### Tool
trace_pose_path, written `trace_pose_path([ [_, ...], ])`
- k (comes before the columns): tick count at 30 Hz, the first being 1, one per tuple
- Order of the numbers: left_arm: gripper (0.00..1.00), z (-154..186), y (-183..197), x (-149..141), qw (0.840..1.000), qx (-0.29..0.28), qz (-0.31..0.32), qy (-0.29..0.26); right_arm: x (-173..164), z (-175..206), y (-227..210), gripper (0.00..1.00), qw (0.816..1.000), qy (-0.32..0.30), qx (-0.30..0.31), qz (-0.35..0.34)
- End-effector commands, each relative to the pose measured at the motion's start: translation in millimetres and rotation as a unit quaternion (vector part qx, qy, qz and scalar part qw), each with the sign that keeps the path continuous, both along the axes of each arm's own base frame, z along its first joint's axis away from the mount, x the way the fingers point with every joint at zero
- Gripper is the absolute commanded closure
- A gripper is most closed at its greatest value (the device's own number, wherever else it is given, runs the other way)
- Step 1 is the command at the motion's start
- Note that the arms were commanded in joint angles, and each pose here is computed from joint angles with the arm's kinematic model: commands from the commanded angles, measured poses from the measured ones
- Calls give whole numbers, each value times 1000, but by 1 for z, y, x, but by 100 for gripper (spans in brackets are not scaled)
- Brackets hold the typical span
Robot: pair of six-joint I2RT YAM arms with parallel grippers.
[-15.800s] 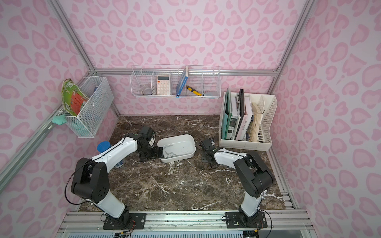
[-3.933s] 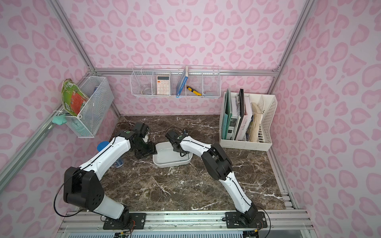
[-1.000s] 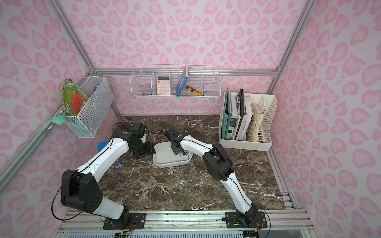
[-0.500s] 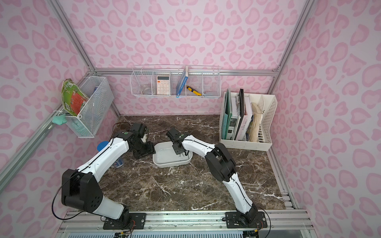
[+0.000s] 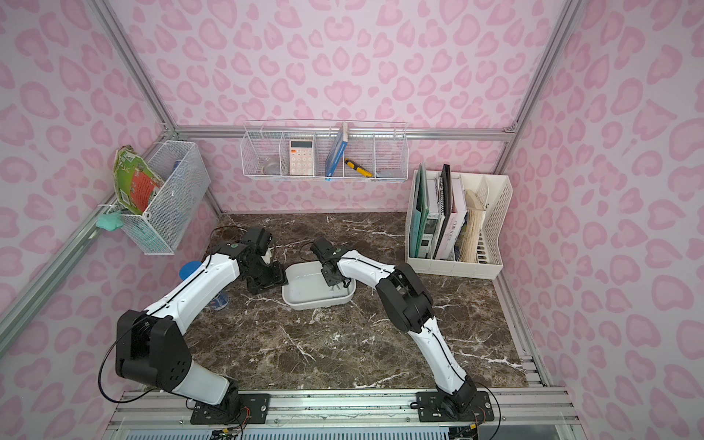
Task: Take out the screws from the storage box
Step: Pick up the screw from the storage box.
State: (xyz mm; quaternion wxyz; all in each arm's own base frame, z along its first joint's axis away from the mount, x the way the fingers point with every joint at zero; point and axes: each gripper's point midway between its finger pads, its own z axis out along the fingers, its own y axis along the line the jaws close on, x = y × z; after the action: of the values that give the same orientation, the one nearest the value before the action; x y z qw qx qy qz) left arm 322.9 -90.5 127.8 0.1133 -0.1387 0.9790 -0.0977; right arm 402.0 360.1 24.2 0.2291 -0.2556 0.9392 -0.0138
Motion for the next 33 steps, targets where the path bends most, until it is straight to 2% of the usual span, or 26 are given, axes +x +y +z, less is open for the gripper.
trace_pose_path([
  [1, 33, 1, -1, 0, 1000, -1, -3, 1, -12, -15, -9, 79, 999, 30, -17, 2],
  [7, 33, 2, 0, 0, 1000, 0, -2, 0, -14, -24, -19, 89, 998, 53, -20, -25],
  [11, 33, 2, 0, 0, 1000, -1, -2, -1, -14, -13, -19, 92, 998, 45, -14, -36],
  [15, 33, 3, -2, 0, 1000, -5, -3, -1, -9, 8, -11, 93, 999, 21, 7, -40],
  [18, 33, 3, -3, 0, 1000, -9, -5, 0, -6, 39, 0, 93, 998, -4, 46, -43],
  [23, 33, 3, -4, 0, 1000, -11, -7, 0, -6, 63, 7, 93, 994, -29, 92, -60],
  [33, 33, 2, -5, -2, 1000, -12, -14, 9, -16, 87, -30, 93, 981, -62, 116, -139],
])
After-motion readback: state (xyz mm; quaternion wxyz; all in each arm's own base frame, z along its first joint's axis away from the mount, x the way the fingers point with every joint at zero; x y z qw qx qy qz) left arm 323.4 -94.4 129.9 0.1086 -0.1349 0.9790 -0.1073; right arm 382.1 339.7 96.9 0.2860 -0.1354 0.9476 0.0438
